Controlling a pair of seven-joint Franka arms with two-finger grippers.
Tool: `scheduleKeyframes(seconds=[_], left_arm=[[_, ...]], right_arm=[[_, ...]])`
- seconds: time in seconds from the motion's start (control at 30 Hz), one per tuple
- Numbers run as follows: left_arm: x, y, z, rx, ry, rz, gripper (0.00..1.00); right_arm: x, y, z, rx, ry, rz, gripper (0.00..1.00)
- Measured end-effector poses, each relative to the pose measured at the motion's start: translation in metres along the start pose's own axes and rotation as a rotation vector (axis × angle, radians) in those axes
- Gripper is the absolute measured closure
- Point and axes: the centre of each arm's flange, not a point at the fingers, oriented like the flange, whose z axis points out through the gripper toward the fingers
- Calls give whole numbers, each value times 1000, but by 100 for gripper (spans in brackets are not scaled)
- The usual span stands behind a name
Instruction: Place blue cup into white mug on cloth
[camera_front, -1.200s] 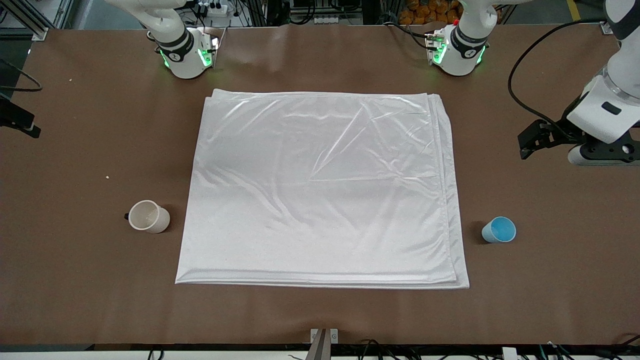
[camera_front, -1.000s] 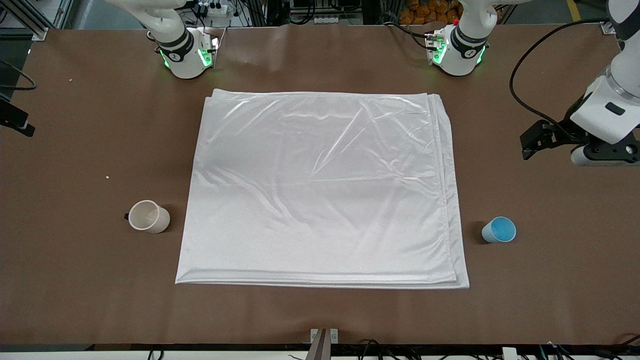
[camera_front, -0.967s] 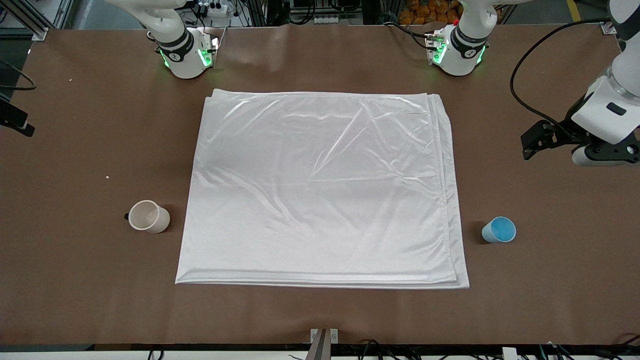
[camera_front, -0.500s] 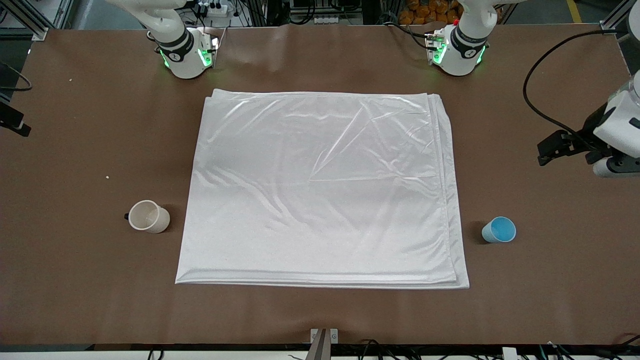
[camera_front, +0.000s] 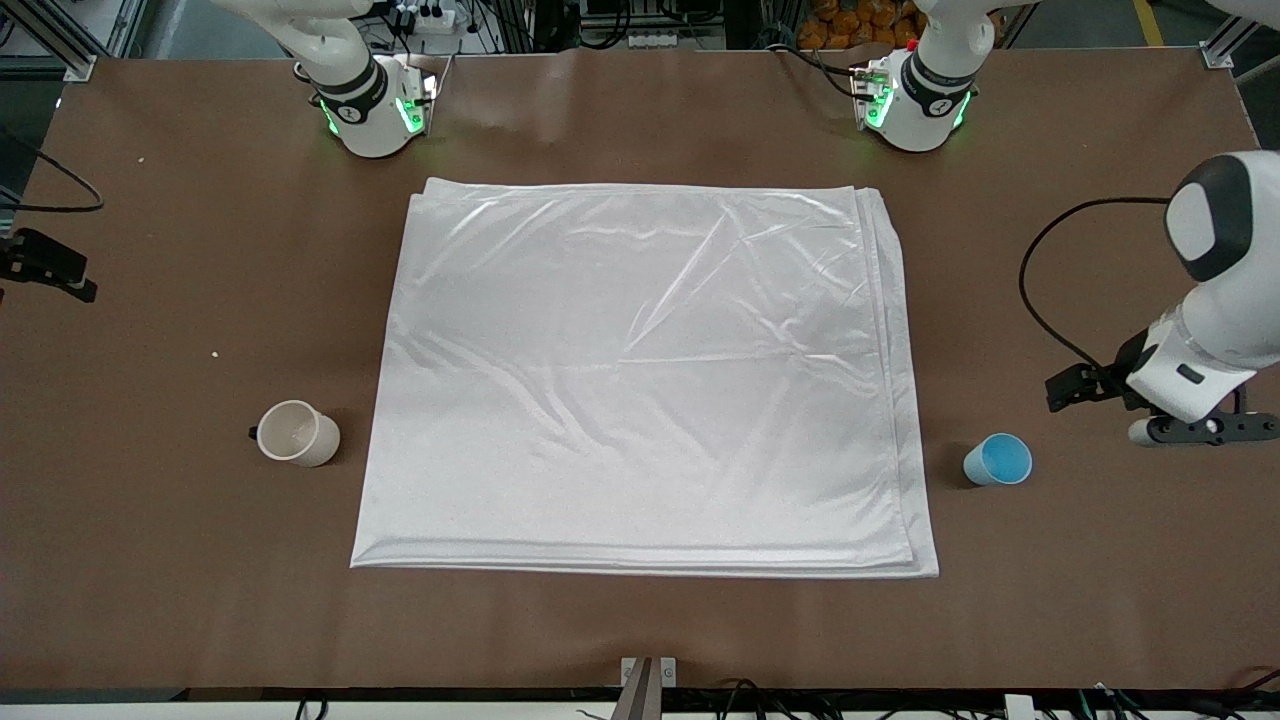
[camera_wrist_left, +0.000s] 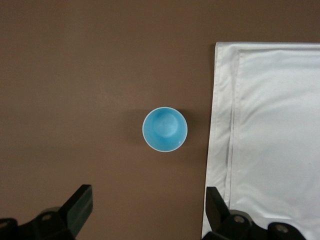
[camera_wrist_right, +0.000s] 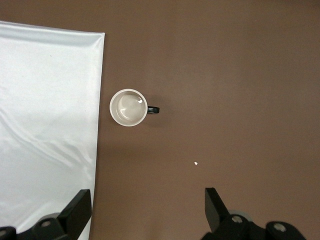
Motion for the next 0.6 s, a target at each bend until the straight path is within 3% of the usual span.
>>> scheduleKeyframes(seconds=[0.4,0.6], left_arm=[[15,-42,101,-26,24,-66,0],[16,-47,135,-37,20,-76,0]], right_arm=[[8,2,49,-5,8,-387,0],[15,7,77,7,-20,-563,0]])
